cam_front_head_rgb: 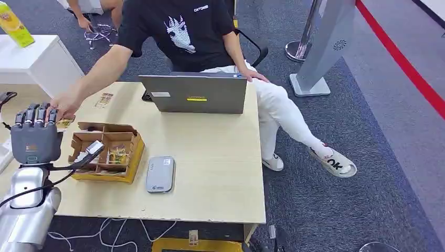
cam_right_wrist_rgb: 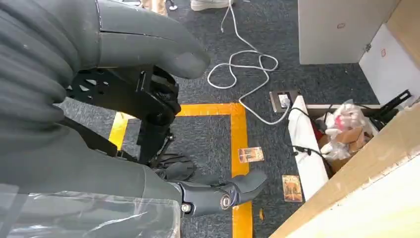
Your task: Pass the card to the sensor for recognition and then transmit it.
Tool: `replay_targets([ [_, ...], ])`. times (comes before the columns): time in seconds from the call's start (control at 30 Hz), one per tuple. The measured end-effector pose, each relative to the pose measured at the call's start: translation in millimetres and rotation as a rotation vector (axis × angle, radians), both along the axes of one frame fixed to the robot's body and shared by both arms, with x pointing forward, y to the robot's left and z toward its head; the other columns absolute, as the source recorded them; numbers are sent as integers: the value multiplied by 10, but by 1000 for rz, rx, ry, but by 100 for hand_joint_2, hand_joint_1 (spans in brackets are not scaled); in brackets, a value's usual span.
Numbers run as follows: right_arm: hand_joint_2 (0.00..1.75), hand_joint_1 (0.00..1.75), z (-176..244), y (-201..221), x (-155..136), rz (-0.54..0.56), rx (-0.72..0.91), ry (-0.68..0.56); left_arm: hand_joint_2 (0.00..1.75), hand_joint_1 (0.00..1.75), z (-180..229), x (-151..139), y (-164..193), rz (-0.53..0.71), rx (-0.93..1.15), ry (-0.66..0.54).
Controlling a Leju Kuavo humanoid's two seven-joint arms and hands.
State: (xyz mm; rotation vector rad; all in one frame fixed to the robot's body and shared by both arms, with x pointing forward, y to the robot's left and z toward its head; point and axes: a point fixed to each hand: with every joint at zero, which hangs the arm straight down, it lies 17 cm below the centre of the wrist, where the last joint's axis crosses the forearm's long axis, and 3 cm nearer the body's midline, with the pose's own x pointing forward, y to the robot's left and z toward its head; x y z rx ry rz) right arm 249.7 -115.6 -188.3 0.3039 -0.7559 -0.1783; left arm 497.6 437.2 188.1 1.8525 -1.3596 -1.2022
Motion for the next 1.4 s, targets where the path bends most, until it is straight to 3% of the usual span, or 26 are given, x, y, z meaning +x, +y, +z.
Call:
replay_targets([
  [1.3, 175, 0, -13, -15, -23, 6, -18, -5, 175, 175, -18, 6, -132, -40, -25, 3],
  [1.37, 175, 0, -22, -22, -32, 9, -27, -5, 175, 175, -33, -19, -209, -73, -50, 4],
  [1.4, 175, 0, -24, -31, -32, 7, -32, -6, 175, 175, -75, -51, -455, -150, -44, 16],
])
